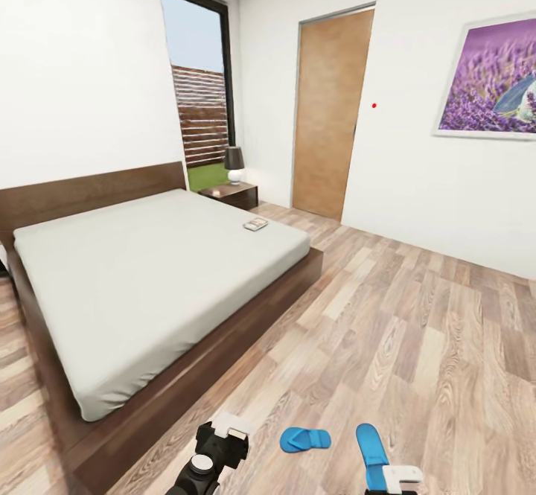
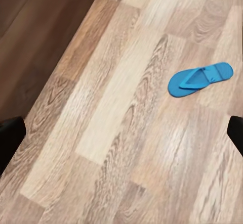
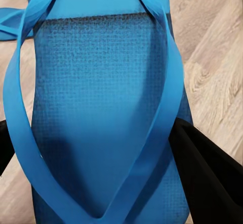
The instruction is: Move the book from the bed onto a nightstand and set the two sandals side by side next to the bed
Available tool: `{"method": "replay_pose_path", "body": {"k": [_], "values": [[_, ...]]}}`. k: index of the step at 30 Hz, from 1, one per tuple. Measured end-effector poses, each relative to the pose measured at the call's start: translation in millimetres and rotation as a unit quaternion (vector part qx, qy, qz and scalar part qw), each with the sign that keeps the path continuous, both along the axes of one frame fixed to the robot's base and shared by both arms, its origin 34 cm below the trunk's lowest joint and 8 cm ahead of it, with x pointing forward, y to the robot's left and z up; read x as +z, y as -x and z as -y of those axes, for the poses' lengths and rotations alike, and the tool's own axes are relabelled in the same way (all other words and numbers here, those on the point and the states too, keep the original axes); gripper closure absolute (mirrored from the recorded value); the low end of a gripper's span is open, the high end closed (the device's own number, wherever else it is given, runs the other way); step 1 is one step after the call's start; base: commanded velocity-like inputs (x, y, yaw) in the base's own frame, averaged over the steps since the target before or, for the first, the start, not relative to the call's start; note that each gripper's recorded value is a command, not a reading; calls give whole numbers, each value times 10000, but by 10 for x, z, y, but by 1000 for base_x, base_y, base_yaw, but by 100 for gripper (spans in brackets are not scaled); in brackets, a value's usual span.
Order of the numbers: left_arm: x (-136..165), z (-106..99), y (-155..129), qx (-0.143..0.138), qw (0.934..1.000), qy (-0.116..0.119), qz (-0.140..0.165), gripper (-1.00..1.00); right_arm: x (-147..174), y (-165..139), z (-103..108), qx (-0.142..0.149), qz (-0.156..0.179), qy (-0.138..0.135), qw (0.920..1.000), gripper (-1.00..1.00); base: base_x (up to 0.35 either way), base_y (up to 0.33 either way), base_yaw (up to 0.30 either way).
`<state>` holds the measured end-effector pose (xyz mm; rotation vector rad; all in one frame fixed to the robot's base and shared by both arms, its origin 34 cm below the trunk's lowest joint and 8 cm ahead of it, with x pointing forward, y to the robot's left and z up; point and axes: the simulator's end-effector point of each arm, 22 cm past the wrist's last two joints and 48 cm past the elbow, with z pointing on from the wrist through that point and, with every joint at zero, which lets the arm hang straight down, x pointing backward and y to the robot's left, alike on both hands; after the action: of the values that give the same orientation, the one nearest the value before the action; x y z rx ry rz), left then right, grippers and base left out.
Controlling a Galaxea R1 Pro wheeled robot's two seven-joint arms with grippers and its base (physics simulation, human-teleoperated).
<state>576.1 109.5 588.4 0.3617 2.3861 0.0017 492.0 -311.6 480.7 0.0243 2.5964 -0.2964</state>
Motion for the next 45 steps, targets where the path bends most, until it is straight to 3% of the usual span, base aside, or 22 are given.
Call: {"method": "replay_pose_path", "body": {"k": [45], "values": [[-1, 0, 0, -1, 10000, -1, 0, -100, -2, 7, 28, -18, -6, 13, 10000, 100, 16, 53, -294]]}}
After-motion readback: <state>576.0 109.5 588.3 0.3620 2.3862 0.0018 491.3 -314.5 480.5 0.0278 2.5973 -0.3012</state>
